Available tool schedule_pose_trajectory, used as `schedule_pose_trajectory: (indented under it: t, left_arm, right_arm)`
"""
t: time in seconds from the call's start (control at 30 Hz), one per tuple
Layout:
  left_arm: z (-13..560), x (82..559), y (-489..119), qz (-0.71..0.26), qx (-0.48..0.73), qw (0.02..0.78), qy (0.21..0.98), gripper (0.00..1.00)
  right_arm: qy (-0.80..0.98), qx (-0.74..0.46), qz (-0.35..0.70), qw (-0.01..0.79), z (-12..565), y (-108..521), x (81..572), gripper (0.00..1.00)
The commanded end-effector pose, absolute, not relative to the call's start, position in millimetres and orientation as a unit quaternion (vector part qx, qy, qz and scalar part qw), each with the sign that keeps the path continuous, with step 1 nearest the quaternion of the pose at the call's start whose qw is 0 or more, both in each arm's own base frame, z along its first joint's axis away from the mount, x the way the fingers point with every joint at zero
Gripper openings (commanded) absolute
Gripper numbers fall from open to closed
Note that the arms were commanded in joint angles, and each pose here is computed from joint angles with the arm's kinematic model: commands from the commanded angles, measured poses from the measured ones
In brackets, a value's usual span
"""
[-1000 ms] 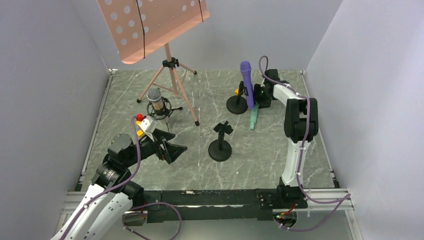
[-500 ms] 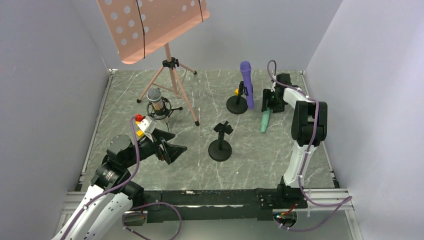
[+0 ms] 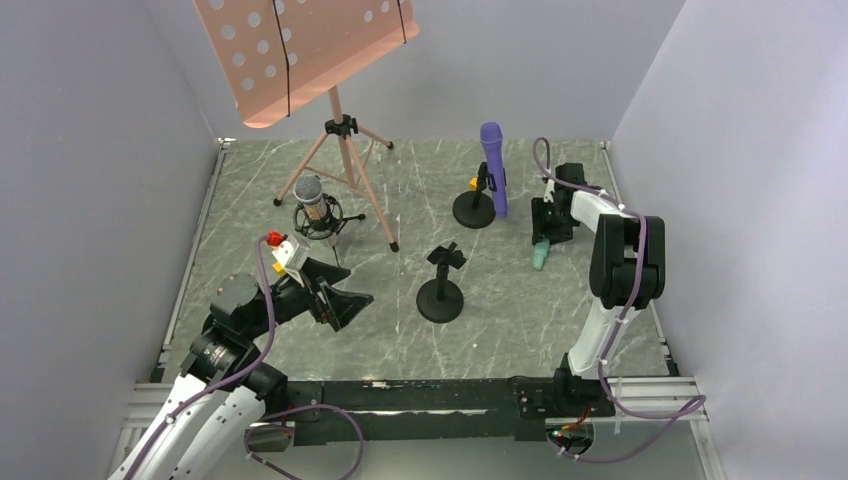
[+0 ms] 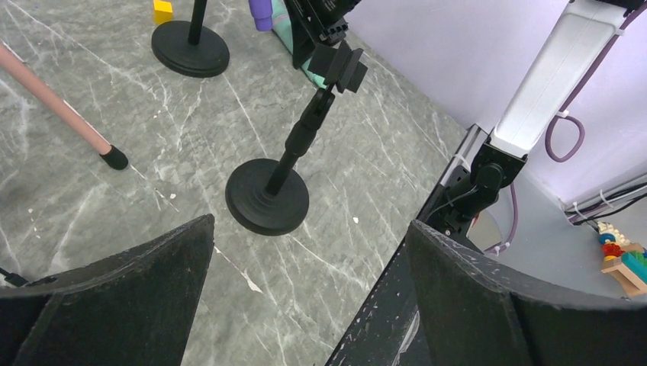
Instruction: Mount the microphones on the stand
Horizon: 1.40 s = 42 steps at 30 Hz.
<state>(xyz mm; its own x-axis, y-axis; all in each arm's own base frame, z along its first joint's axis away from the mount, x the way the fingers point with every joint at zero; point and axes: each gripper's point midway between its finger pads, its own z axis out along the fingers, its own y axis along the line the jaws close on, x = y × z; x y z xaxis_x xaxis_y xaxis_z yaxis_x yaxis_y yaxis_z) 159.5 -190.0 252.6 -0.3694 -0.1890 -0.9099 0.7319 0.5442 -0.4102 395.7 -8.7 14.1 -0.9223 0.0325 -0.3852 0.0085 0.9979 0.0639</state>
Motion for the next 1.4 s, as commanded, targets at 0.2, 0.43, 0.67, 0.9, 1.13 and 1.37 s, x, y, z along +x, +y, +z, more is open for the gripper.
schedule_pose_trajectory:
  t: [0.2, 0.43, 0.67, 0.9, 1.13, 1.37]
  left_arm:
    - [271.0, 150.1, -197.8, -0.476, 0.201, 0.533, 0.670, 0.99]
    - [275.8, 147.8, -205.7, -0.510, 0.195, 0.522, 0.655, 0.99]
    - [302.7, 147.4, -221.8, -0.565, 0.196, 0.506, 0.622, 0.99]
    - [346.4, 156.4, -242.3, -0.587, 0.207, 0.504, 0.598, 0.99]
    - [379.1, 188.5, -286.2, -0.596, 0.214, 0.494, 0.596, 0.99]
    - [387.6, 225.9, -355.9, -0.599, 0.222, 0.480, 0.601, 0.99]
  right_arm:
    - [0.981, 0.011, 0.026, 0.190, 17.2, -23.3, 378.4, 0.21]
    - [0.972, 0.016, 0.065, 0.225, 44.4, -29.0, 377.9, 0.06]
    - [0.936, -0.013, 0.118, 0.331, 124.3, -31.4, 379.1, 0.01]
    - [0.858, -0.113, 0.193, 0.463, 232.8, 9.5, 366.4, 0.02]
    - [0.725, -0.269, 0.348, 0.531, 333.6, 89.6, 312.3, 0.03]
    - [0.641, -0.378, 0.454, 0.491, 335.8, 158.0, 257.5, 0.04]
